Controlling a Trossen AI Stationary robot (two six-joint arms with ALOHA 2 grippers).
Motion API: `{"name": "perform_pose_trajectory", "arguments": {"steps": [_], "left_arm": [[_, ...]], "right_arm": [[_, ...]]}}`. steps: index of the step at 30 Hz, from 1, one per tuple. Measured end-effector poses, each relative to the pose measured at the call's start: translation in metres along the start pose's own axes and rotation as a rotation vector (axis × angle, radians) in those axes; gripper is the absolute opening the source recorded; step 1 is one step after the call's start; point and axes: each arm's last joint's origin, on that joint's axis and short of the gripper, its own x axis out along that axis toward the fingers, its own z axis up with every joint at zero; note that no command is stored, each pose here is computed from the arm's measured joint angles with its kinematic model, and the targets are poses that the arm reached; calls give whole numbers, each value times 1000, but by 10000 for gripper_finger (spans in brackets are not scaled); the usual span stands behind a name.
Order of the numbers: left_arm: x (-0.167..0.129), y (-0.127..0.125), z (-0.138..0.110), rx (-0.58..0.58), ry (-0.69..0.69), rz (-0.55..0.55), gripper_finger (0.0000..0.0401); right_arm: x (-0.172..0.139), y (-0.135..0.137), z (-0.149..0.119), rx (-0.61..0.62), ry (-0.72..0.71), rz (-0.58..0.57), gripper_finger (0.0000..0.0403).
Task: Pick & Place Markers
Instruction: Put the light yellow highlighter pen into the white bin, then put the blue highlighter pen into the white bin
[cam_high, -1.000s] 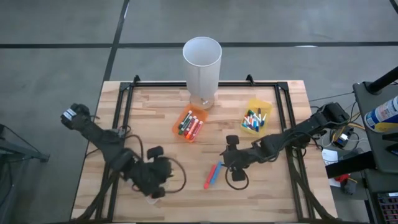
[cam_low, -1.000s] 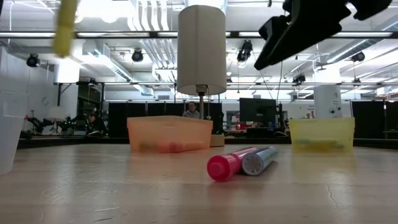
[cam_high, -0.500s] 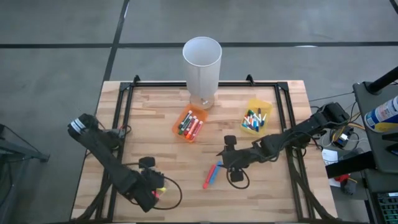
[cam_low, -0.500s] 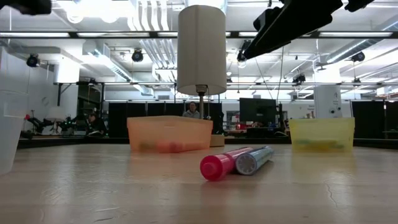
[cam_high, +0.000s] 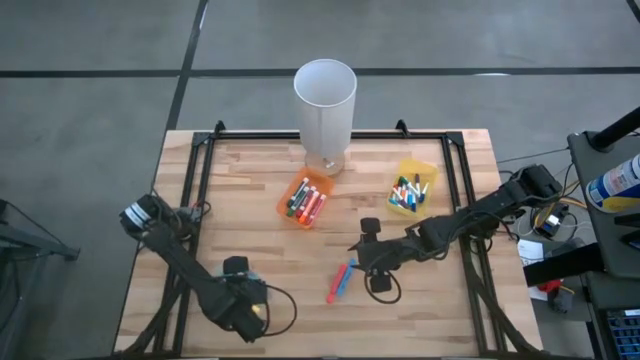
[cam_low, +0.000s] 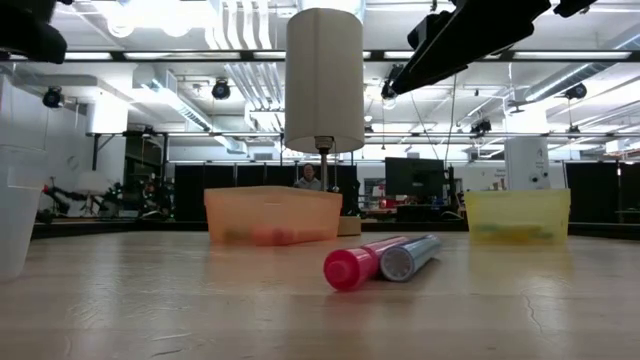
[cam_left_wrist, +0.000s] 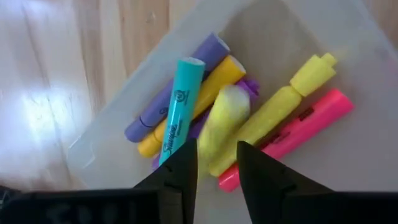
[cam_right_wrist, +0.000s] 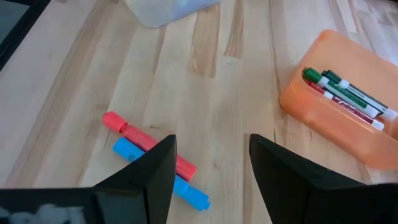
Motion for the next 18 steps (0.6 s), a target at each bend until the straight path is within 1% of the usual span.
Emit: {"name": "perform_pose_trajectory", "arguments": {"steps": [5,7,10,13,18], "left_arm": [[-14,3,3,-38,-17,-11,109],[-20,4,4,-39,-48,-2,109],[-27,5,9,-72,-117,14,110],[-34,3,17,-138,-265,36,110],[-37,-6,33,-250,-546,14,110]], "right_arm": [[0,0,0,0,-1,0,194],[0,0,0,0,-1,0,194],[0,0,0,-6,-3,2,194],[0,1,-1,-20,1,24,194],[2,2,-7,-24,19,39,194]]}}
